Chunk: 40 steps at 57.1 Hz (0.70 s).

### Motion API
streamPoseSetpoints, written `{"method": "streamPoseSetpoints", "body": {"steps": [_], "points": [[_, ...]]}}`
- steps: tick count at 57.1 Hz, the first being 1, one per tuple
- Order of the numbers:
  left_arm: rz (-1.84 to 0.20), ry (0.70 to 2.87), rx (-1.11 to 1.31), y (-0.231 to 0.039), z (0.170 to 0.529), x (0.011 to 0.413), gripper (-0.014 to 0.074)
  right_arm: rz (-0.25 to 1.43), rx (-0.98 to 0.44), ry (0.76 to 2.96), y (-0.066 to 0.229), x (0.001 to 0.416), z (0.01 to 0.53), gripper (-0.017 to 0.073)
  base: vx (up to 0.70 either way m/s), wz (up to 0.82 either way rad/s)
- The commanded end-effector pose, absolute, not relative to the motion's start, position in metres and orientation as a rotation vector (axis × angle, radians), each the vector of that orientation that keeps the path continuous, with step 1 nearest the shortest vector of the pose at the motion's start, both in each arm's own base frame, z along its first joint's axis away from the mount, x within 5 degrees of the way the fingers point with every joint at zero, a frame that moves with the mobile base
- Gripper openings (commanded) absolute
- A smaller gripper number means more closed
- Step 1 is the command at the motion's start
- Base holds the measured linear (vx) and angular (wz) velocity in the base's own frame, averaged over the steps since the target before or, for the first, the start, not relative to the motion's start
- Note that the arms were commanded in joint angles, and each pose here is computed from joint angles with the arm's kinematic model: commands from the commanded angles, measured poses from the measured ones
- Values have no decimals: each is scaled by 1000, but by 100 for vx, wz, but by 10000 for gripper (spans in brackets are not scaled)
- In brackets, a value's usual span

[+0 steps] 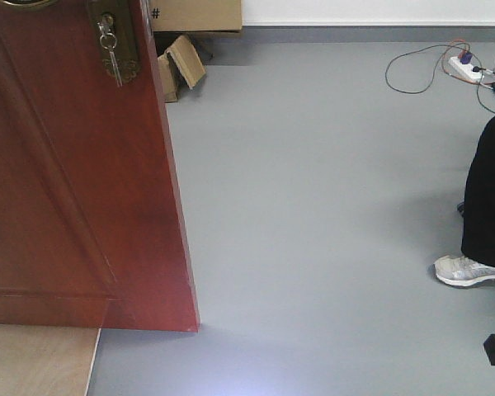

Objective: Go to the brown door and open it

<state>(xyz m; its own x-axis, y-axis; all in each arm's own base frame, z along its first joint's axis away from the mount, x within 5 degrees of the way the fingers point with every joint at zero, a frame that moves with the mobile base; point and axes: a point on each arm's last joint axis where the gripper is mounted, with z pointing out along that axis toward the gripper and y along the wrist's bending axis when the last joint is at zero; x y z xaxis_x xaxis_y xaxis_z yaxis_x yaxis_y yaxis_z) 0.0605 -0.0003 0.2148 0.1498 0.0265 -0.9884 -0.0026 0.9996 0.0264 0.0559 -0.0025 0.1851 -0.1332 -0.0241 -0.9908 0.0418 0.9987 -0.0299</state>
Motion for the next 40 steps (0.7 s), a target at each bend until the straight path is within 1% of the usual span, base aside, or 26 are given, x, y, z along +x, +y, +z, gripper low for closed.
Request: {"method": "streamPoseSetpoints", "body": {"steps": [1, 10, 40], "points": [[-17, 1384, -11, 0, 221, 54, -6, -73, 9, 1616, -3, 56, 192, 0, 0, 0], [-13, 1445, -16, 0, 213, 54, -6, -73, 9, 1617, -3, 56, 192, 0, 0, 0], [-11, 1447, -14, 0, 213, 54, -6, -72, 9, 1622, -3, 56, 191, 0, 0, 0]]}}
